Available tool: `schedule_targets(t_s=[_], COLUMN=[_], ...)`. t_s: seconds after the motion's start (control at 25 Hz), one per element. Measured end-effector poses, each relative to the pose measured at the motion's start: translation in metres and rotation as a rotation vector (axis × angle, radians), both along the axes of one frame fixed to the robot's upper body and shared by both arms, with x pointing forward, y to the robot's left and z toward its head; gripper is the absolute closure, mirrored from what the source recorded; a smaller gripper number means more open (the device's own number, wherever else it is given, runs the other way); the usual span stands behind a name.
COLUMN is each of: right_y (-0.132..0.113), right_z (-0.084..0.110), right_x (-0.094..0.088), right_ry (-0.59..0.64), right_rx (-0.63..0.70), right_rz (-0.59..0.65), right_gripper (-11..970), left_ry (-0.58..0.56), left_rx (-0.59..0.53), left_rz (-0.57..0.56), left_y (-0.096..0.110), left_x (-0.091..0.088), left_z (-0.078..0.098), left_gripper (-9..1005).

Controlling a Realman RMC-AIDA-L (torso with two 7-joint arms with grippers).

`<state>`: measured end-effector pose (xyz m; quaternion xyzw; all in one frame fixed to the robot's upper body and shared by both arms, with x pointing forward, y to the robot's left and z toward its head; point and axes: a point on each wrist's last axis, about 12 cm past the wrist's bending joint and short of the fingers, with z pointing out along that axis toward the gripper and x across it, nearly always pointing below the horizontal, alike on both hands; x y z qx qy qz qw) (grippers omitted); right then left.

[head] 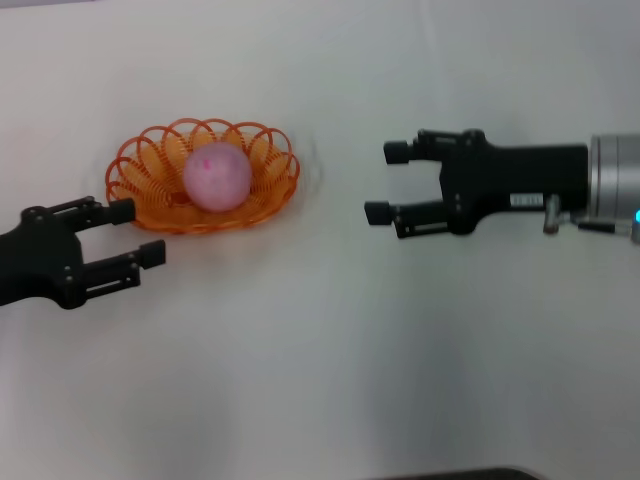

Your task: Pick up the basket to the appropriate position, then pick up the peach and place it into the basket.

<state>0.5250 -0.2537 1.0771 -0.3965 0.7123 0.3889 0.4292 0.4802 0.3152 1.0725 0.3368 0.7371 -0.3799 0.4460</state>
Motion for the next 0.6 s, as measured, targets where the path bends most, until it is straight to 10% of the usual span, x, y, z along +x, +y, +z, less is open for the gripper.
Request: schedule_targets(t_s=[0.6], right_y=[-0.021], right_z=[-0.035], right_x=[-0.034], right_ry=[-0.094], right_rx=[0.106], right_rz=[-0.101], right_gripper=[64], left_ry=[-0.059], left_rx=[-0.038], left_rz=[0.155], left_y=[0.014], left_x=[-0.025], left_z=[-0.026], left_gripper=[288])
